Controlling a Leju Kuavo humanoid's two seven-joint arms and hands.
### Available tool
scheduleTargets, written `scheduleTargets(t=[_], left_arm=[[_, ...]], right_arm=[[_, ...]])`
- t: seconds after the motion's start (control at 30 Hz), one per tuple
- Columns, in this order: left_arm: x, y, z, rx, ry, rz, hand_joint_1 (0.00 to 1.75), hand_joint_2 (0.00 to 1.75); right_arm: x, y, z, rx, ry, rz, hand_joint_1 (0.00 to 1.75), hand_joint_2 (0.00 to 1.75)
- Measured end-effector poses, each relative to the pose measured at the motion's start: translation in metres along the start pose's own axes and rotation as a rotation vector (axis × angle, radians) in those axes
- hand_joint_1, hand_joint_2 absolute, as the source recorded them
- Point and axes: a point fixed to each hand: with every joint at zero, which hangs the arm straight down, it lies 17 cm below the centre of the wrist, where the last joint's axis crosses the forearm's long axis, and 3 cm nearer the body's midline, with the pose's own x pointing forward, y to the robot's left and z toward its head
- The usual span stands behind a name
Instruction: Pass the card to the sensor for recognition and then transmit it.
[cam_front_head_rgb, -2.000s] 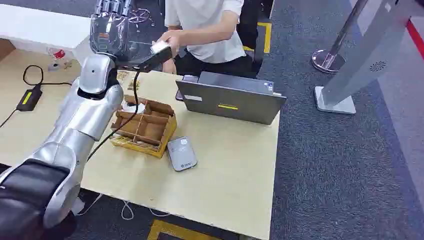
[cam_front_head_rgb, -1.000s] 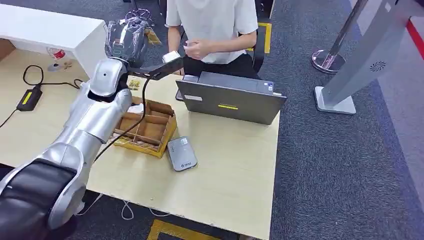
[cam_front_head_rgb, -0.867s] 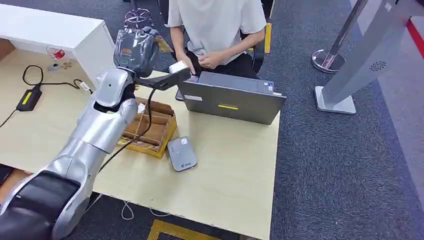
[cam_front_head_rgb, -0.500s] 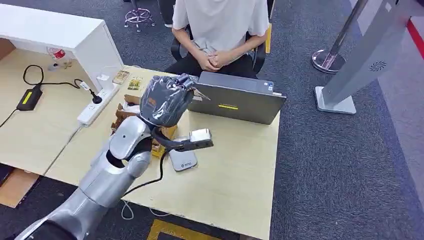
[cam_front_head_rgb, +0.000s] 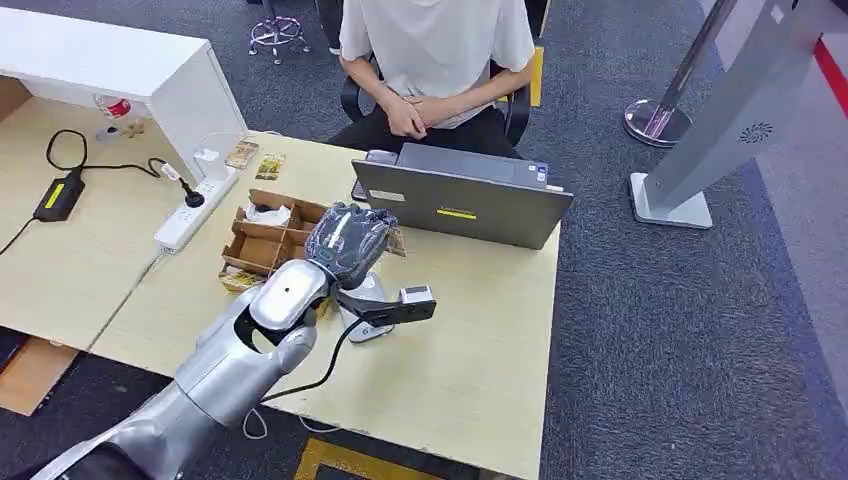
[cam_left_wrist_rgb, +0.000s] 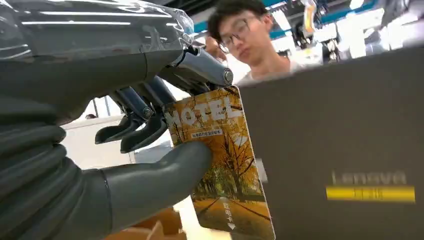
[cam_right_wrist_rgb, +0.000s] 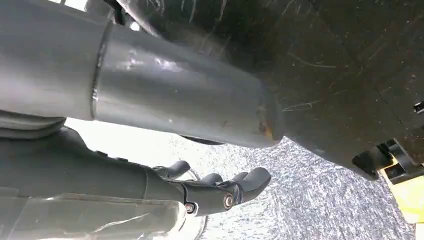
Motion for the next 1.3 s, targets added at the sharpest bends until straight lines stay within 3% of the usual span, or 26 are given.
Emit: scheduleTargets(t=[0.53, 1.07, 1.17, 1.3], left_arm=[[0.004, -0.097, 0.015, -0.321, -0.015, -0.125, 1.75, 1.75], [0.004, -0.112, 0.017, -0.396, -0.026, -0.164, 1.75, 1.75], [0.011, -0.102, 0.01, -0.342, -0.034, -0.132, 1.75, 1.75], [0.035, -0.018, -0.016, 0.039, -0.062, -0.036, 1.75, 1.75]], right_arm=[[-0.004, -0.001, 0.0, -0.003, 0.026, -0.036, 0.0, 0.0], [-0.007, -0.001, 0.0, -0.003, 0.038, -0.047, 0.0, 0.0], [-0.007, -0.001, 0.0, -0.003, 0.038, -0.047, 0.0, 0.0], [-0.006, 0.001, 0.0, 0.003, 0.028, -0.026, 0.0, 0.0]])
